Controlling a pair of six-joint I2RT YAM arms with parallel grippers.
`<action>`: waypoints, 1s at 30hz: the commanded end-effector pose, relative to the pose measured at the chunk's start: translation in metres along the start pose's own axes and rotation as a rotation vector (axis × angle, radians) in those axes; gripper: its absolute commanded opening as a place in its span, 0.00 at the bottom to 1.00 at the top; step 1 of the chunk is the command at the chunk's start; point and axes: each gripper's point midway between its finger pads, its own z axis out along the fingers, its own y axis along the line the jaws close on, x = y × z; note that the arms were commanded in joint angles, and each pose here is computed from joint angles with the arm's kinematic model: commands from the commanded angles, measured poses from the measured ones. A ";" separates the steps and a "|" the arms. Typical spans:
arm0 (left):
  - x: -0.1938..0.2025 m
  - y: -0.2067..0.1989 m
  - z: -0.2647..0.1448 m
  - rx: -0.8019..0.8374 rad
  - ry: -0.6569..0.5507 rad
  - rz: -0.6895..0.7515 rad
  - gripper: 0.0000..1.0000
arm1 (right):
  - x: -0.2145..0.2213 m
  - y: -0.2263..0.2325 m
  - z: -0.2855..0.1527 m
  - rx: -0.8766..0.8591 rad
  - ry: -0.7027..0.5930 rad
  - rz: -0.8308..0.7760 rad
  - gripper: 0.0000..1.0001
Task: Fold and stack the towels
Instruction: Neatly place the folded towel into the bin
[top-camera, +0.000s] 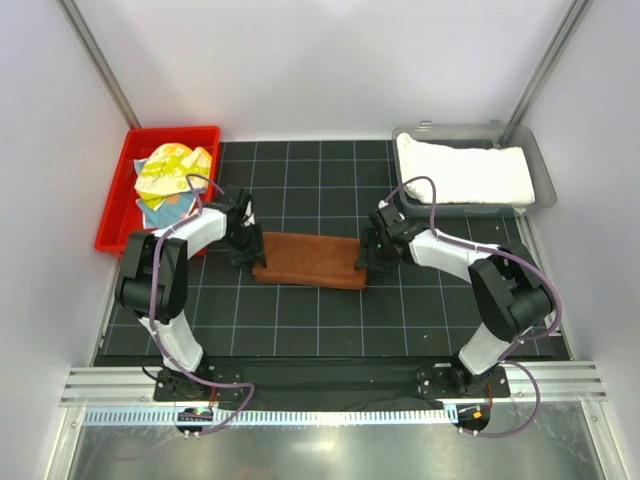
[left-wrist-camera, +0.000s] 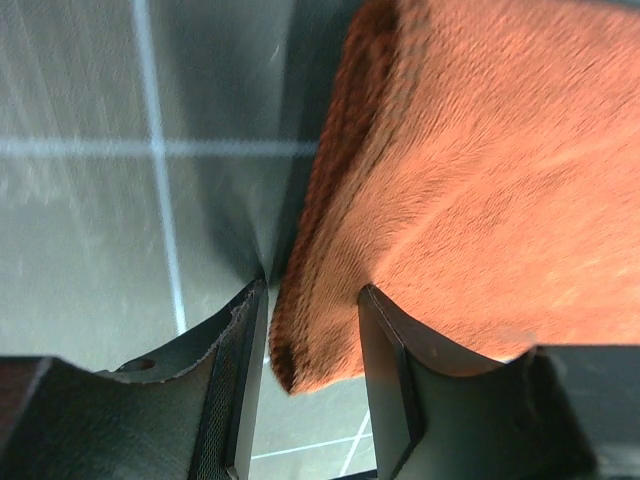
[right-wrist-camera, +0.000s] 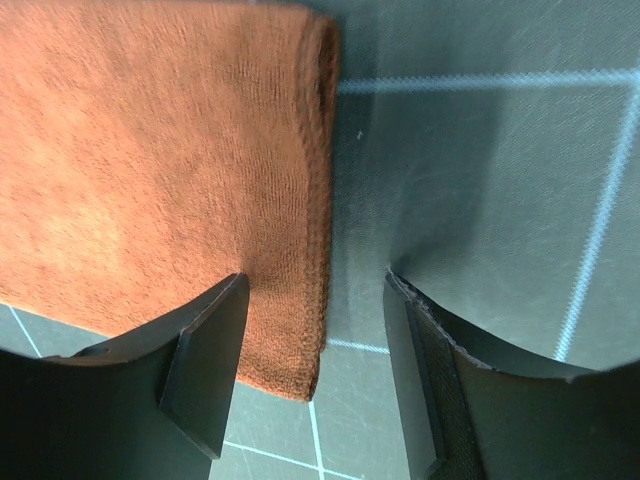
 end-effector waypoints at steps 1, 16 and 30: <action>0.011 0.010 -0.007 -0.041 -0.017 -0.008 0.45 | 0.000 0.009 0.010 -0.019 -0.038 0.031 0.62; 0.035 0.015 0.002 -0.049 -0.003 -0.055 0.44 | 0.011 0.012 0.023 -0.066 -0.031 -0.009 0.54; 0.039 0.018 0.004 -0.060 -0.011 -0.078 0.44 | 0.018 0.006 0.032 -0.068 -0.009 -0.078 0.23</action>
